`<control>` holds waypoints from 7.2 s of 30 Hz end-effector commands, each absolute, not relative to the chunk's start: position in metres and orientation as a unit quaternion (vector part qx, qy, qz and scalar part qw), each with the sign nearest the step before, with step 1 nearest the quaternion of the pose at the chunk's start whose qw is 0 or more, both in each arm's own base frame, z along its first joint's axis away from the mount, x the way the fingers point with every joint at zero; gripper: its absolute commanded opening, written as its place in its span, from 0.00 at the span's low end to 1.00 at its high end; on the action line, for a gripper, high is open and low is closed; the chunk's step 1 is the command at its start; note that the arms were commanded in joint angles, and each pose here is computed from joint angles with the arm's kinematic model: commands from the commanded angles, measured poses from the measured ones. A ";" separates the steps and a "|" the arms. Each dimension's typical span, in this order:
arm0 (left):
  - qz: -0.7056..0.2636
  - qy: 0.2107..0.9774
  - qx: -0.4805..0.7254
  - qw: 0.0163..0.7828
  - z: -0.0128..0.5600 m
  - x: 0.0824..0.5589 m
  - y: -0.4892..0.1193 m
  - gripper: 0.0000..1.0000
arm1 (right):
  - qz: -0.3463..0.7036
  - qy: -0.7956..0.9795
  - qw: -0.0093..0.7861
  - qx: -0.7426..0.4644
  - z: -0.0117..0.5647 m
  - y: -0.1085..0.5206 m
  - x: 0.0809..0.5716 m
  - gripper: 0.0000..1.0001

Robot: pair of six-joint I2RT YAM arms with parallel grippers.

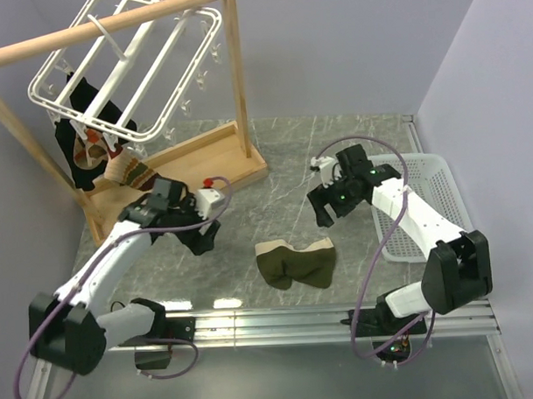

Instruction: Clip the underwear to the hanger

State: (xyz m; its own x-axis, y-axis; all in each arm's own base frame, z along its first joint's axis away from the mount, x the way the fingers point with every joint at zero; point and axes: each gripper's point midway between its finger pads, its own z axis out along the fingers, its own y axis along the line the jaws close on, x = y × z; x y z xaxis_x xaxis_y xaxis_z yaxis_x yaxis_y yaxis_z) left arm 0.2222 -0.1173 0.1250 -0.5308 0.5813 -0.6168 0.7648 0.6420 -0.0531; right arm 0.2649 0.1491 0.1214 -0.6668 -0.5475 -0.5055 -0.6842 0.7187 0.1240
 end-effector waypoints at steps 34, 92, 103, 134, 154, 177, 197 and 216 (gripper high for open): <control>-0.289 0.917 0.256 0.099 0.022 0.230 -0.285 0.30 | 0.152 0.965 0.017 -0.214 0.021 0.130 0.244 0.17; 0.049 0.885 0.330 0.324 0.077 0.326 -0.178 0.02 | 0.107 0.926 0.231 -0.277 0.070 0.170 0.356 0.01; -0.049 0.871 0.364 0.328 0.113 0.305 -0.188 0.64 | 0.125 0.926 0.244 -0.261 0.101 0.169 0.366 0.74; -0.211 0.687 -0.104 0.687 0.400 0.198 -0.040 0.96 | 0.381 0.775 0.455 -0.217 0.333 0.209 0.377 0.99; -0.247 0.609 -0.079 0.750 0.455 0.219 -0.035 0.81 | 0.320 0.619 0.609 -0.378 0.374 0.378 0.335 0.98; -0.173 0.587 -0.177 0.771 0.488 0.210 0.004 0.74 | 0.324 0.503 0.765 -0.241 0.407 0.515 0.287 0.76; -0.180 0.578 -0.199 0.770 0.496 0.200 0.004 0.79 | 0.283 0.486 0.806 -0.186 0.423 0.560 0.313 0.62; -0.123 0.662 -0.221 0.705 0.436 0.225 0.025 0.76 | 0.291 0.429 0.820 -0.242 0.458 0.553 0.293 0.51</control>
State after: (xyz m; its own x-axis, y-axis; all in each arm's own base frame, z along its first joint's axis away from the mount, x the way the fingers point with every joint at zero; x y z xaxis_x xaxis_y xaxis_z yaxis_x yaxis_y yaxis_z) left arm 0.2231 0.0218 0.4398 0.1059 -0.4850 -0.8681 -0.1070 0.8624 -0.4949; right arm 0.3045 0.5780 0.3962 0.4000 0.1788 -0.8989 -0.6947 0.6989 -0.1701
